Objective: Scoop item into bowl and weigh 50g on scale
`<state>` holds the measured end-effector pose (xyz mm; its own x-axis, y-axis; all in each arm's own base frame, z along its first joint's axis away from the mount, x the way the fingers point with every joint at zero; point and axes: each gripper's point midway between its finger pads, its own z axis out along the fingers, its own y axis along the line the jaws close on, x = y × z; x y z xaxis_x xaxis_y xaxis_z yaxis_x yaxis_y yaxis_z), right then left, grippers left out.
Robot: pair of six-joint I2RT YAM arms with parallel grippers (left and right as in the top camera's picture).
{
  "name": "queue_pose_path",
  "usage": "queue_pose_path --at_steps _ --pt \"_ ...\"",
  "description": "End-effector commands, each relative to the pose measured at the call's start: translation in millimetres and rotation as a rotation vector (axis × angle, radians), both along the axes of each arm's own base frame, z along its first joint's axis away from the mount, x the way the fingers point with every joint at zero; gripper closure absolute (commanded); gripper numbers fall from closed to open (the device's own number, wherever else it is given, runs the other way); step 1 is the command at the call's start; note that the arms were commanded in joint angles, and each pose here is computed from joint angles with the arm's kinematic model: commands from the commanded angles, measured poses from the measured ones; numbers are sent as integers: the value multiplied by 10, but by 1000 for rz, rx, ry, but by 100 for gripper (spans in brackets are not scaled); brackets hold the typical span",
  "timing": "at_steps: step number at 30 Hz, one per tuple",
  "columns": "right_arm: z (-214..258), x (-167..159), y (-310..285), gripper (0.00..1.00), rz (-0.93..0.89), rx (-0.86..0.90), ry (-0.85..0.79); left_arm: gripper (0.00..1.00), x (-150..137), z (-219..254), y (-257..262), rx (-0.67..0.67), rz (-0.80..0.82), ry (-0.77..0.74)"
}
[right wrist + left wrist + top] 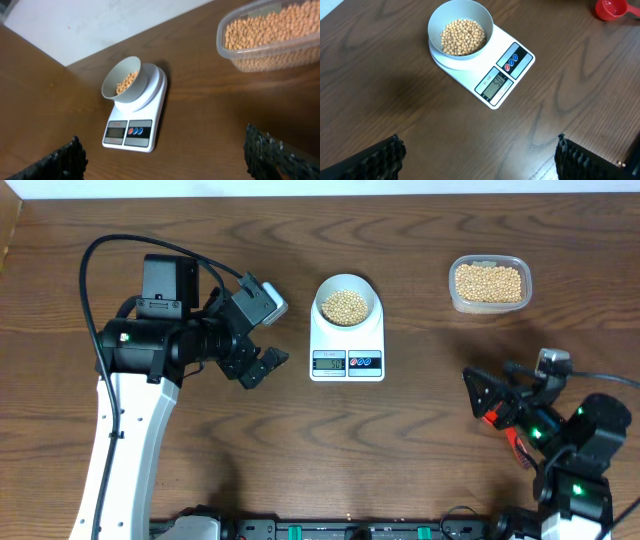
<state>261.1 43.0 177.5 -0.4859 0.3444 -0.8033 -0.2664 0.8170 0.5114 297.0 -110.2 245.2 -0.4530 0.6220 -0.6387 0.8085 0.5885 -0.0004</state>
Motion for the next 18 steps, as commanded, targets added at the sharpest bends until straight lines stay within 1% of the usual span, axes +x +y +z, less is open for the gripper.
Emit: queue_pose_path --at_steps 1,7,14,18 --pt "54 -80 2 1 -3 -74 -66 2 10 76 -15 -13 -9 -19" --pt "62 -189 29 1 -5 -131 -201 2 11 77 -15 -13 -9 -19" --pt "28 -194 49 1 -2 -175 -353 2 11 77 -15 -13 -9 -19" --pt "14 -200 64 1 -13 -194 -404 2 11 77 -15 -13 -10 -19"
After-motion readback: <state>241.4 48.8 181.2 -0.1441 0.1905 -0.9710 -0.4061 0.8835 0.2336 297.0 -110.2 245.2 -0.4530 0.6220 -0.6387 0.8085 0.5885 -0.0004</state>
